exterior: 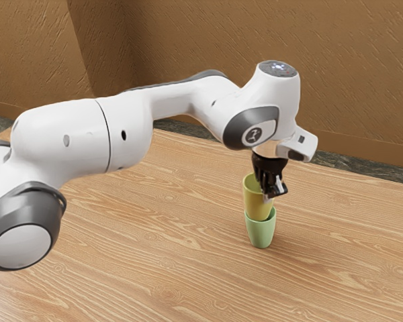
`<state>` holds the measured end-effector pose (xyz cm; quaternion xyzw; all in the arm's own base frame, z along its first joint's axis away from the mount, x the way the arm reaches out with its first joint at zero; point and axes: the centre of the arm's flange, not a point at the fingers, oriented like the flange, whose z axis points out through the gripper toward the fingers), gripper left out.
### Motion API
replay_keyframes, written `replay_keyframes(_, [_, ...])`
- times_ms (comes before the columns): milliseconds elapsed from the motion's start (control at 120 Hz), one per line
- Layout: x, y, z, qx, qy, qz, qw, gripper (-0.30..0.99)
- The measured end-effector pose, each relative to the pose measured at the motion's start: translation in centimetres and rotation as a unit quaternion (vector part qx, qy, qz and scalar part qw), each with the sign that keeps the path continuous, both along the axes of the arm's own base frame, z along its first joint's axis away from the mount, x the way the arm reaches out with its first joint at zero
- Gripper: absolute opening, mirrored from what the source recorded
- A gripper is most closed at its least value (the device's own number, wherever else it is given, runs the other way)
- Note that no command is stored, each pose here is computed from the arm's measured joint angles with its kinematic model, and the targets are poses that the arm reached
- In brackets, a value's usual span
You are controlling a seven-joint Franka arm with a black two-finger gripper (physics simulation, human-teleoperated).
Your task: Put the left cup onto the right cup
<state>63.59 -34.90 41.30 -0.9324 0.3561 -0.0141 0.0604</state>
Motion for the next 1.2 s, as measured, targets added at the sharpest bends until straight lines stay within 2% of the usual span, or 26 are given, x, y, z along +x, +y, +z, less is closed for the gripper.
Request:
replay_keyframes(167, [0.3,-0.2,-1.1,-0.002,0.003,0.003,1.000,-0.09])
replay_keyframes(383, [-0.4,-0.8,0.6,-0.013,0.000,0.006,1.000,0.33])
replay_keyframes(533, [-3.5,-3.2,6.6,-0.025,-0.022,-0.015,0.999,0.48])
replay_keyframes(642, [-4.8,-2.7,10.3,-0.029,-0.033,-0.012,0.999,0.56])
replay_keyframes(842, [-6.6,1.5,14.1,-0.023,-0.020,0.021,0.999,0.64])
replay_keyframes(1200, [-7.7,16.0,14.9,0.011,0.026,0.139,0.990,0.68])
